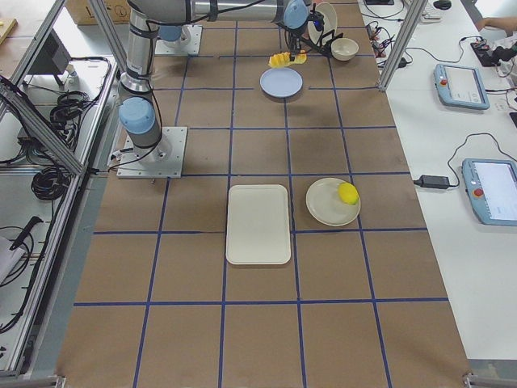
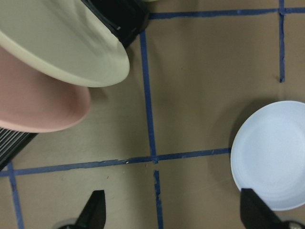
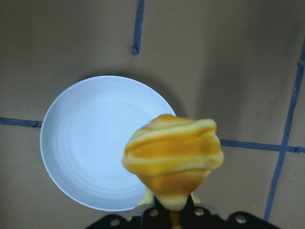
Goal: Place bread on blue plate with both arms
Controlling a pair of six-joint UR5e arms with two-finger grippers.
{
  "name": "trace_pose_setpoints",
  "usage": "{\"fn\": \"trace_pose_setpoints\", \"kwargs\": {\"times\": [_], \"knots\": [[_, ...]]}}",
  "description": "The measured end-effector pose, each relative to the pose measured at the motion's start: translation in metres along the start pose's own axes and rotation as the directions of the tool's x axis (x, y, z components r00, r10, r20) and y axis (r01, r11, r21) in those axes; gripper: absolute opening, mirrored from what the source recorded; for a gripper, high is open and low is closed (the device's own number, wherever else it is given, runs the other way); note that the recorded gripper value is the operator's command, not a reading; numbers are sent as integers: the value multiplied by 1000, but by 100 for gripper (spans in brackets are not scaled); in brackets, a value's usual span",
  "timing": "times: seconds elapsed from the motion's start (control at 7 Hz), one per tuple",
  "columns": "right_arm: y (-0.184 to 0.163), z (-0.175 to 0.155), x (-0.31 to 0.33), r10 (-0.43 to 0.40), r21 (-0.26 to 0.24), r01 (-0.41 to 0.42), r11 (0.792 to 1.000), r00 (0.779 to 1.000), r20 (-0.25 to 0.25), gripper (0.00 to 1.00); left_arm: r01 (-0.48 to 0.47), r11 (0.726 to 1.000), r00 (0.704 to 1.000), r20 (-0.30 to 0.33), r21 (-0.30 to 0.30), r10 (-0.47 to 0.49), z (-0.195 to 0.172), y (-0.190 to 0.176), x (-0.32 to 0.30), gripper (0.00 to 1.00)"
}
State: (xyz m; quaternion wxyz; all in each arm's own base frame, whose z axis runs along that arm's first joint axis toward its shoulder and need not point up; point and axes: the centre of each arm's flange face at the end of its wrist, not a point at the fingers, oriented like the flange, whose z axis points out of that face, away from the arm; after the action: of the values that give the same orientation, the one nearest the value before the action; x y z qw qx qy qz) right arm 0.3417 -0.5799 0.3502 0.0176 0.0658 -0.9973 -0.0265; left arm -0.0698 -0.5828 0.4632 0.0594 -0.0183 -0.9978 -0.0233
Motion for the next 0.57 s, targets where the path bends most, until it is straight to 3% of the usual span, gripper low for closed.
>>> {"fn": "trace_pose_setpoints", "kwargs": {"times": [0.29, 0.57], "knots": [[-24, 59, -19, -9, -24, 11, 1000, 999, 46, 1, 3, 1000, 1000, 7, -7, -3, -23, 19, 2, 100], [-32, 92, -30, -16, -51, 20, 999, 997, 77, 2, 3, 1000, 1000, 20, -9, -3, -39, 36, 5, 100]]}}
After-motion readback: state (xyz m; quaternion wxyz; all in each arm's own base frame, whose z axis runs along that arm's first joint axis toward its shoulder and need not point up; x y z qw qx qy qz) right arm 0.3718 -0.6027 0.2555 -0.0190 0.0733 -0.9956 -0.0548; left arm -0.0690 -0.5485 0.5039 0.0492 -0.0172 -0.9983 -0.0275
